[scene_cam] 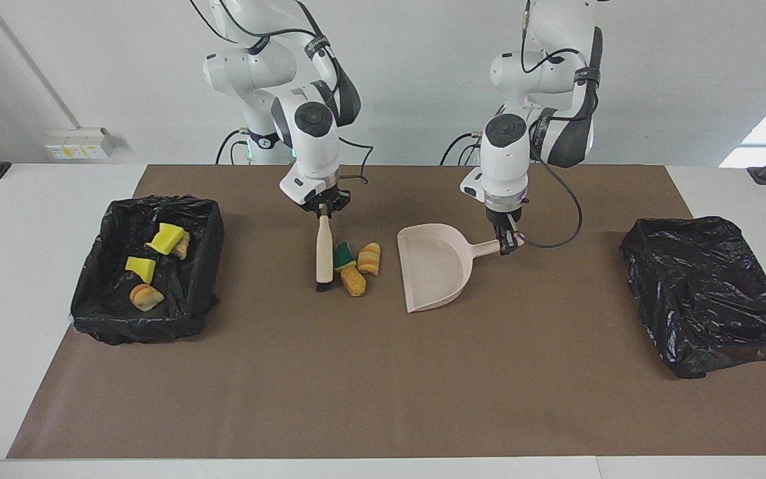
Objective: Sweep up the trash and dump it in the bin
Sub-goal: 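Brush the remaining pieces into the dustpan with the right gripper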
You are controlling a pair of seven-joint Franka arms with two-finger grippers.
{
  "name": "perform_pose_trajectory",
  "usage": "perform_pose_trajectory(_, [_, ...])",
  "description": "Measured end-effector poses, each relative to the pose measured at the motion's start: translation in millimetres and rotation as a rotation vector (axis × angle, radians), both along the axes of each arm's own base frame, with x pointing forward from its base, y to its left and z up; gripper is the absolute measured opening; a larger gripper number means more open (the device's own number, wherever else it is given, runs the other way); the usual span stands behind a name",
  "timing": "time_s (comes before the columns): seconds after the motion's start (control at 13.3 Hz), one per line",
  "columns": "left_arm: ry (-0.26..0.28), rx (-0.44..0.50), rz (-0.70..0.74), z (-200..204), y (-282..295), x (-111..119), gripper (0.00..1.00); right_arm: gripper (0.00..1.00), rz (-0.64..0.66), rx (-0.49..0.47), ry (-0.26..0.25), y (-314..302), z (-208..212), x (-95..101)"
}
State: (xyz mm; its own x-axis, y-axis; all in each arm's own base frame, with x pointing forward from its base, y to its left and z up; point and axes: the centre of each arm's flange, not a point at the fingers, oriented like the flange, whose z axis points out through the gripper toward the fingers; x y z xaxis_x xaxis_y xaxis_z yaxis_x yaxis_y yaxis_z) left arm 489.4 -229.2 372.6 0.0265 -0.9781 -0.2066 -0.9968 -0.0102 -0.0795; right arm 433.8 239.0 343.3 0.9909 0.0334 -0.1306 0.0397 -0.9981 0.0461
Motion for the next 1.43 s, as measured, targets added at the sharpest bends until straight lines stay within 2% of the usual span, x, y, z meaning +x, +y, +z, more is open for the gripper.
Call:
perform_pose_trajectory(0.45, [0.000,0.000,0.001,-0.1,0.1,0.0,0.32,0.25,-0.084,0.064,-0.003,107.9,-4.9,18.1])
perform_pose_trajectory(0.75, [0.000,0.000,0.003,-0.3,1.0,0.4,0.32,0.25,-0.124,0.242,0.075,146.6,9.9,29.5])
perform_pose_trajectory(1.05, [0.006,0.001,0.026,-2.7,14.0,6.1,0.32,0.25,-0.082,0.293,0.083,166.3,41.3,24.3])
perform_pose_trajectory(1.28, [0.028,-0.023,0.034,-6.6,32.8,15.0,0.32,0.25,-0.052,0.262,0.122,159.8,70.7,10.7])
perform_pose_trajectory(1.43, [0.046,-0.057,0.027,-8.5,45.3,21.0,0.32,0.25,-0.044,0.254,0.126,157.3,81.4,5.8])
